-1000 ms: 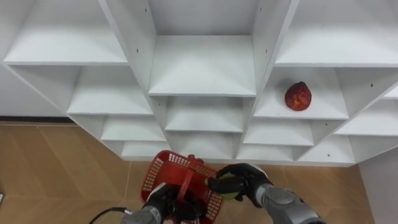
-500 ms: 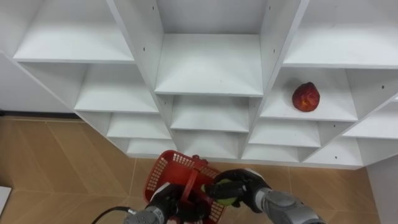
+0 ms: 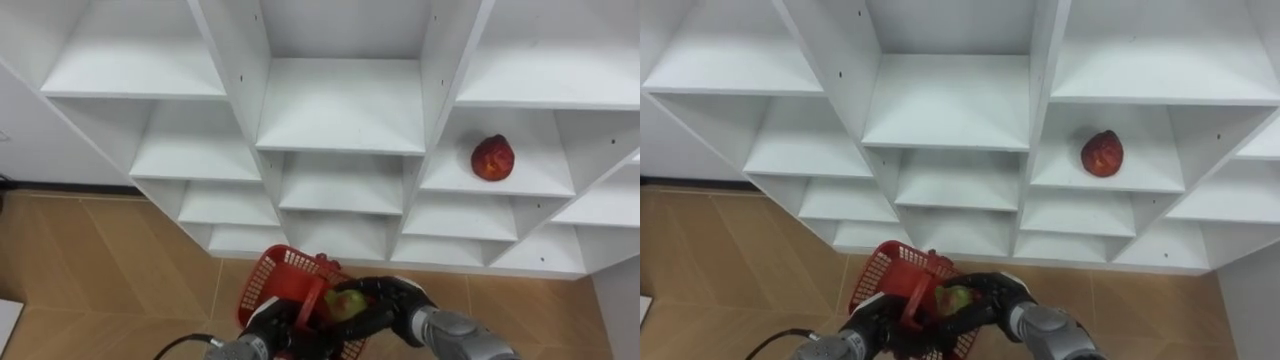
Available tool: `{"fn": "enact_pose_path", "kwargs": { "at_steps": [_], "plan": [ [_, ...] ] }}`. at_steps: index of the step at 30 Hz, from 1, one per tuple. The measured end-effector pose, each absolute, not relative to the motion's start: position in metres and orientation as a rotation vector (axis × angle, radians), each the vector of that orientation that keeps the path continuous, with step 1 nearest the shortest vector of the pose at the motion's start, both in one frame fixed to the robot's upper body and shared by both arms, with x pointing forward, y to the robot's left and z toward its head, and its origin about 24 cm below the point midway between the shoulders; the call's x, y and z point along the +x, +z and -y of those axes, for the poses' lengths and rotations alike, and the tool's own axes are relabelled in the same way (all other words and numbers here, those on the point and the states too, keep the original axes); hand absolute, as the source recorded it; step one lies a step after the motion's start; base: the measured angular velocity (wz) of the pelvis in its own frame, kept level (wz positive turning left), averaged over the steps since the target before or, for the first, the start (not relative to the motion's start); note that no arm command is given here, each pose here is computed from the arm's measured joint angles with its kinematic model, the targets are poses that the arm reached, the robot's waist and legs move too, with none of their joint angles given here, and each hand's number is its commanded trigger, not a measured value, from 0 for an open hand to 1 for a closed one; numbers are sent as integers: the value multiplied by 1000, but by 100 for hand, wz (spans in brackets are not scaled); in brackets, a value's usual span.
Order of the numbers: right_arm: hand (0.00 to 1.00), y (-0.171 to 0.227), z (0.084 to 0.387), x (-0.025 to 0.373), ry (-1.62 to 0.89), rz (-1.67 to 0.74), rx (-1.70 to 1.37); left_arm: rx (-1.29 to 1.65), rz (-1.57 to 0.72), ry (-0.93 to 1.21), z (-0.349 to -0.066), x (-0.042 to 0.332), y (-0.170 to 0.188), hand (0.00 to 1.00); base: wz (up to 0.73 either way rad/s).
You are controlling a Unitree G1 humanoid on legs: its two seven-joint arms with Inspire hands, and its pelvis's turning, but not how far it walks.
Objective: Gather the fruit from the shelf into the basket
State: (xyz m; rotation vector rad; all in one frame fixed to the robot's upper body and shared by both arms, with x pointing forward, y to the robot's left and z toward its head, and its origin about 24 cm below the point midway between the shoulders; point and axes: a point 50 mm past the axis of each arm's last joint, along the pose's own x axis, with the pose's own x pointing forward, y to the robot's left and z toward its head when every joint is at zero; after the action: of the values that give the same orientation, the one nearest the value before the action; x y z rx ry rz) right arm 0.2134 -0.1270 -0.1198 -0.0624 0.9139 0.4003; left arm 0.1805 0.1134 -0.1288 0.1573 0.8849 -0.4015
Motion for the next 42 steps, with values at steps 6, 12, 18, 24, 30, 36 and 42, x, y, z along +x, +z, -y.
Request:
{"fn": "enact_pose_path", "kwargs": {
  "at_steps": [6,12,18,24,30,36,42],
  "plan": [
    [0,-119,127,214,395,-910,-56,147,-888,-424,-112,180,-129,100,0],
    [0,-120,128,214,395,-910,-57,151,-909,-420,-115,177,-132,100,0],
    [0,-121,128,212,391,-917,-65,160,-931,-414,-119,172,-135,100,0],
    [0,-120,132,213,369,-914,-81,170,-935,-398,-126,172,-135,100,1],
    [0,-117,138,215,326,-868,-84,122,-922,-367,-128,175,-133,100,-4],
    [0,-114,140,207,287,-808,-68,96,-908,-321,-135,177,-131,100,-13],
    [0,-107,139,192,233,-735,-34,73,-915,-252,-140,169,-133,100,-8]
  ]
}}
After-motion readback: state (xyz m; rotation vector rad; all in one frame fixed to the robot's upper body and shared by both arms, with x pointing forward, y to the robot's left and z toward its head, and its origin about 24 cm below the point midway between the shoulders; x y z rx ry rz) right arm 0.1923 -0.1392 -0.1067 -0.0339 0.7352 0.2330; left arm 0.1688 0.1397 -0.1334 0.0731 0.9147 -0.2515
